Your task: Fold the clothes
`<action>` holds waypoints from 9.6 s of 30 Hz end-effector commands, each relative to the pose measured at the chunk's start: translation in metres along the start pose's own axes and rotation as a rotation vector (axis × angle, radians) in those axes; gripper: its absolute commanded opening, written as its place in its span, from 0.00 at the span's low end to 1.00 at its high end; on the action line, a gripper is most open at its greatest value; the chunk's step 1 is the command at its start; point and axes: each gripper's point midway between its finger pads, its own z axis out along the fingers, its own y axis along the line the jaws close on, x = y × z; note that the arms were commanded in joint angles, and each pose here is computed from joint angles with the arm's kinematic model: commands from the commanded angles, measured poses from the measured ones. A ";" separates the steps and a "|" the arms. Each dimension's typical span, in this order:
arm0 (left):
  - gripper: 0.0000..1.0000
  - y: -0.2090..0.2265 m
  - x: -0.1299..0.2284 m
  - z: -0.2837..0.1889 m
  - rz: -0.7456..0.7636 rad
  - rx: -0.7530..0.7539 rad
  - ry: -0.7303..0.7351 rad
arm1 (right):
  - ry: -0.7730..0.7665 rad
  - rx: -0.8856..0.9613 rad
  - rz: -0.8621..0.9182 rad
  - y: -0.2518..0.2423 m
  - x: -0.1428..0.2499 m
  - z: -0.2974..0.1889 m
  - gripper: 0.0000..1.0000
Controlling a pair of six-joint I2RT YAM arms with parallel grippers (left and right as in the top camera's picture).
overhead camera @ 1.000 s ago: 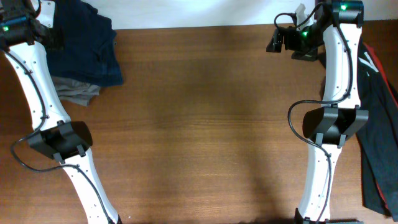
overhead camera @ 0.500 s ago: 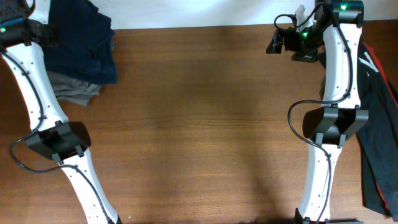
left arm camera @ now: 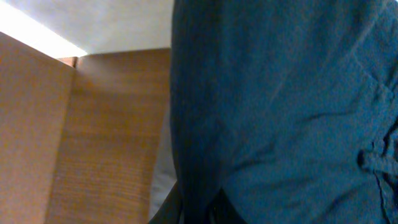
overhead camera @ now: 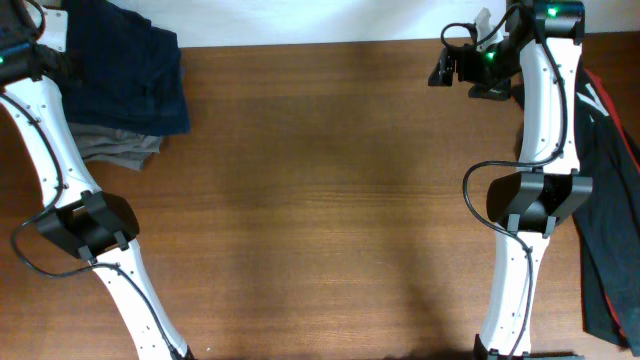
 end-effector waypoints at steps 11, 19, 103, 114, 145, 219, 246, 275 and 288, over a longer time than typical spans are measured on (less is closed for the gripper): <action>0.59 0.038 0.001 -0.008 -0.028 -0.064 -0.030 | -0.011 0.007 -0.019 0.007 0.002 -0.010 0.99; 0.56 0.015 -0.005 -0.009 -0.019 0.037 -0.054 | -0.006 0.007 -0.016 0.006 0.003 -0.010 0.99; 0.99 0.053 0.067 0.007 -0.261 0.038 0.126 | 0.015 0.008 -0.010 0.006 0.008 -0.010 0.99; 0.99 0.015 0.022 -0.037 -0.210 0.126 0.032 | -0.073 0.043 0.006 0.005 -0.005 -0.031 0.99; 0.99 -0.079 -0.030 -0.098 -0.071 0.235 -0.029 | -0.328 0.281 -0.028 0.056 0.101 -0.221 0.99; 0.99 -0.079 -0.030 -0.098 -0.070 0.235 -0.030 | -1.406 0.100 -0.408 0.011 0.247 -0.106 0.99; 0.99 -0.079 -0.030 -0.098 -0.071 0.235 -0.030 | -1.231 0.240 -0.291 -0.027 0.257 -0.062 0.99; 0.99 -0.079 -0.030 -0.098 -0.070 0.235 -0.029 | -1.231 0.240 -0.291 -0.027 0.257 -0.061 0.99; 0.99 -0.101 0.003 -0.116 -0.063 0.297 0.117 | -1.231 0.240 -0.290 -0.027 0.257 -0.062 0.99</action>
